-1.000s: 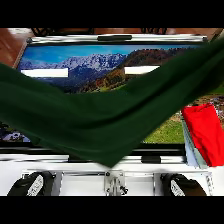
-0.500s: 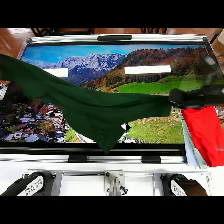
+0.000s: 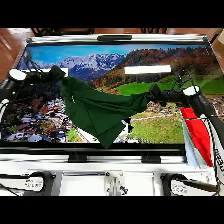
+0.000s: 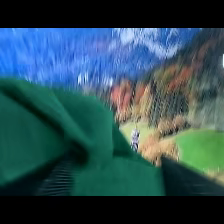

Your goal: Fold the shirts.

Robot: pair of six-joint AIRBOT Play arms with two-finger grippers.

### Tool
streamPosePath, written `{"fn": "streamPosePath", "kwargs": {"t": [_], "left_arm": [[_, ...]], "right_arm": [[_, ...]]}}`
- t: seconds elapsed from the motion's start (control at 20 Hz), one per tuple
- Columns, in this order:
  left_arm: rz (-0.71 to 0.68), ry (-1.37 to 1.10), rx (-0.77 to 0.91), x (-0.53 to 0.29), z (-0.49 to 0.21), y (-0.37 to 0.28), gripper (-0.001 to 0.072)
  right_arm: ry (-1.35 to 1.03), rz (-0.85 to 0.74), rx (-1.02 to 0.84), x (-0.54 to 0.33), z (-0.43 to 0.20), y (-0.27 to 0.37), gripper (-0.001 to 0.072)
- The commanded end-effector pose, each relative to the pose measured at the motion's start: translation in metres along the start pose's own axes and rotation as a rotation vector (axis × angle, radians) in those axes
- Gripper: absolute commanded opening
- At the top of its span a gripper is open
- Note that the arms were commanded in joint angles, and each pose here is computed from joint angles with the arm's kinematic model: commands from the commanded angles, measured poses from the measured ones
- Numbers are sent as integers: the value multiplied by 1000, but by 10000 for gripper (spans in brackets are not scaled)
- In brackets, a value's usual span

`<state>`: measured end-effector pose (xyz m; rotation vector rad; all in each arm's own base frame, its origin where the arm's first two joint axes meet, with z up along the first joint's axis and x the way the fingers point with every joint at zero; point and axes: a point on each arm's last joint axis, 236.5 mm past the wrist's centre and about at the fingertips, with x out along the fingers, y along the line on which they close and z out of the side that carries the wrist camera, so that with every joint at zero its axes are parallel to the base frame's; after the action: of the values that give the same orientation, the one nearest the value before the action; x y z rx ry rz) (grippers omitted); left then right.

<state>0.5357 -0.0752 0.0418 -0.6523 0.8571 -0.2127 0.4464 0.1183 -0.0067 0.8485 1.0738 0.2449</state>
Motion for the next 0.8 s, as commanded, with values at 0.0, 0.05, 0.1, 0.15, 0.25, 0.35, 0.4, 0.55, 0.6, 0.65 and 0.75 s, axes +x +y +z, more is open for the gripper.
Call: {"fn": "streamPosePath", "kwargs": {"t": [0.0,0.05,0.1,0.15,0.25,0.35,0.4,0.55,0.6,0.65,0.75], "left_arm": [[-50,217,2,-7,-37,4,720],[-35,275,27,-27,-35,13,720],[9,321,22,-52,-28,27,717],[67,350,-25,-77,-19,43,716],[144,389,-75,-130,-9,64,716],[208,405,-84,-170,-15,78,716],[236,409,-67,-182,-22,82,716],[231,448,-72,-184,-70,79,716],[208,465,-95,-174,-93,77,717],[180,482,-123,-162,-117,74,717],[126,515,-191,-131,-164,68,717]], "right_arm": [[53,44,-30,6,-12,5,62],[90,53,-53,3,-21,8,62],[120,58,-73,0,-29,11,62],[144,59,-88,-4,-36,13,62],[169,36,-138,-13,-43,12,62],[173,14,-176,-20,-46,11,62],[175,10,-184,-23,-47,12,62],[185,9,-191,-24,-50,12,62],[183,8,-191,-24,-49,12,62],[182,8,-194,-24,-50,13,62],[179,10,-201,-21,-51,16,62]]}}
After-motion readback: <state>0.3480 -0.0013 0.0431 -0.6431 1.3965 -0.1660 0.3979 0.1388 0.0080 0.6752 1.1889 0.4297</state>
